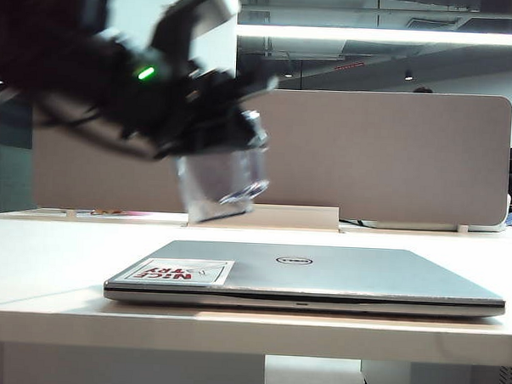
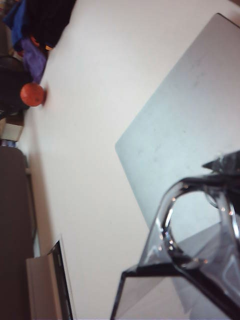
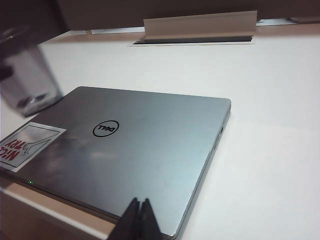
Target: Pick up the water cup and place it on the side of the laptop away from you.
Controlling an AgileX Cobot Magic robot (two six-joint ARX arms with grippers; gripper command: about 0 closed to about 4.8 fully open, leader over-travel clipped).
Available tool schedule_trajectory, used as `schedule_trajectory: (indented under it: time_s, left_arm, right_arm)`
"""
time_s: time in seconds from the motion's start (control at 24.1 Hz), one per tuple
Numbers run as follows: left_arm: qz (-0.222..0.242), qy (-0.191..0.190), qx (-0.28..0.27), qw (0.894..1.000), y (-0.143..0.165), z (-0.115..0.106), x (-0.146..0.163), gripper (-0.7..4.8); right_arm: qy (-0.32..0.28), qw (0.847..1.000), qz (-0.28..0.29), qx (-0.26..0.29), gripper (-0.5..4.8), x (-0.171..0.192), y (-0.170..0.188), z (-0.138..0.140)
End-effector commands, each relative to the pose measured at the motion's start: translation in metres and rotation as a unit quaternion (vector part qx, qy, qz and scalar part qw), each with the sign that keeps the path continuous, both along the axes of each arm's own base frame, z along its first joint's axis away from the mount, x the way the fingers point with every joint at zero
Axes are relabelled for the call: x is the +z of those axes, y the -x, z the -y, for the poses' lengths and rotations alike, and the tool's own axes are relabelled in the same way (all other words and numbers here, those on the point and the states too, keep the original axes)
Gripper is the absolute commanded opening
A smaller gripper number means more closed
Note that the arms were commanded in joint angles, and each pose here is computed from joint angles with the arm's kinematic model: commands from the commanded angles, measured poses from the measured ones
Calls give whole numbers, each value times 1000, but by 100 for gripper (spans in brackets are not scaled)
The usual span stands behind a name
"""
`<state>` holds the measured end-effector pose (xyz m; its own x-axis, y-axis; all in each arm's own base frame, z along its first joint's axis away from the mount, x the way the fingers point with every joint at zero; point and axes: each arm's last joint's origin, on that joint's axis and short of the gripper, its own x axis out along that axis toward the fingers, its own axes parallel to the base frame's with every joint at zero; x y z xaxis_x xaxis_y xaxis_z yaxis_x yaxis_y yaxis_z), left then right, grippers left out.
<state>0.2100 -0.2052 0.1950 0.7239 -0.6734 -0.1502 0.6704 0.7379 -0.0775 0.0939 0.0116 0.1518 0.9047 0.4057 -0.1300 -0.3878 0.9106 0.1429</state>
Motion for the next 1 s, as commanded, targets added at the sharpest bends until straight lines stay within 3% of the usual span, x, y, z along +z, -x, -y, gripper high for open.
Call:
schedule_trajectory:
  time_s: [0.04, 0.42, 0.67, 1.0]
  left_arm:
    - [-26, -31, 30, 999, -16, 14, 27, -6]
    - [32, 19, 61, 997, -54, 48, 81, -6]
    - [35, 17, 93, 995, -81, 72, 78, -6]
    - [2, -25, 128, 991, -141, 105, 52, -6]
  right_arm:
    - [0, 1000, 4, 1, -8, 0, 0, 0]
    - [0, 1000, 4, 1, -8, 0, 0, 0]
    - [-9, 1000, 0, 0, -8, 0, 0, 0]
    - [-9, 1000, 0, 0, -8, 0, 0, 0]
